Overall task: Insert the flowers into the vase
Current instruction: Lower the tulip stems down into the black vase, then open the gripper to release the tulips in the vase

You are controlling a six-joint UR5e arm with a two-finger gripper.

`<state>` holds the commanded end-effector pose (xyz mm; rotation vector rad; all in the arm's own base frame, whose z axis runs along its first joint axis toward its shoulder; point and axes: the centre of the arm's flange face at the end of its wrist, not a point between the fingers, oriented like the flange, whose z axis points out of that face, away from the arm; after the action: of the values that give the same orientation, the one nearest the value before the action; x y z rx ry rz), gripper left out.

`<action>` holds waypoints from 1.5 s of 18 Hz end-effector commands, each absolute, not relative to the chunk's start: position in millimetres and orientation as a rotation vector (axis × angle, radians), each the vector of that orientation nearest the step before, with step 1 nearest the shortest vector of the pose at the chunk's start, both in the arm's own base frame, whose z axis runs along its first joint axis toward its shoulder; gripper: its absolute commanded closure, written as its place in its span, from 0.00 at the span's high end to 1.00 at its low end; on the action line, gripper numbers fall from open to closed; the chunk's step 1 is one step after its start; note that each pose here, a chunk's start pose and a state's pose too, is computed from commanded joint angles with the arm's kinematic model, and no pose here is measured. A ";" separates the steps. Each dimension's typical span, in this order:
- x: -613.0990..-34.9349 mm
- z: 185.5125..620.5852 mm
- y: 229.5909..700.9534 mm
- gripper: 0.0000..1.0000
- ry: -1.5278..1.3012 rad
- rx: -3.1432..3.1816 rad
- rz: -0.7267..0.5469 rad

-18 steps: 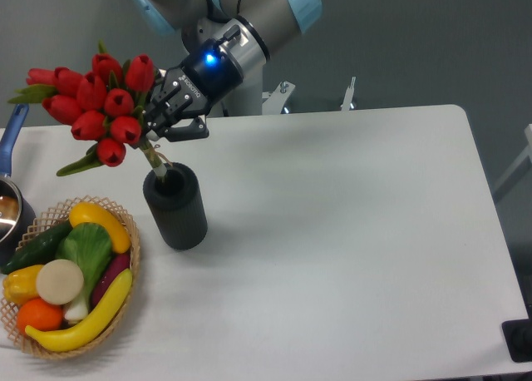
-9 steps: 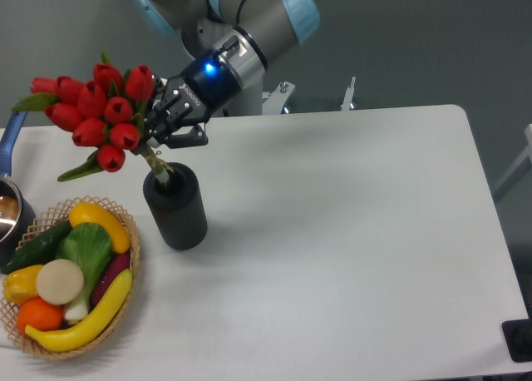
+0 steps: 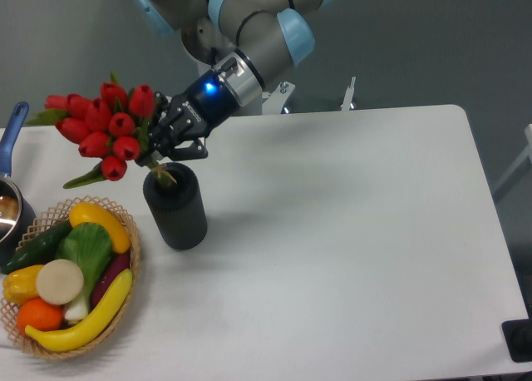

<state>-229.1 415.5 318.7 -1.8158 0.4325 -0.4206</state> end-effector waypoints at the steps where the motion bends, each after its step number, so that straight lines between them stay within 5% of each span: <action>1: -229.1 311.9 415.5 0.08 0.441 -1.814 -0.420; 6: -232.0 288.3 415.8 0.13 0.470 -1.809 -0.416; 9: -239.8 286.0 410.8 0.28 0.449 -1.813 -0.407; 13: -248.9 284.9 405.8 0.61 0.424 -1.817 -0.397; 14: -249.8 283.5 404.9 0.75 0.414 -1.820 -0.402; 15: -249.3 283.4 404.5 1.00 0.411 -1.822 -0.404; 27: -295.4 302.4 363.9 1.00 0.284 -1.824 -0.293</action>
<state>-295.4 363.9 302.4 -1.8239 0.2836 -0.2931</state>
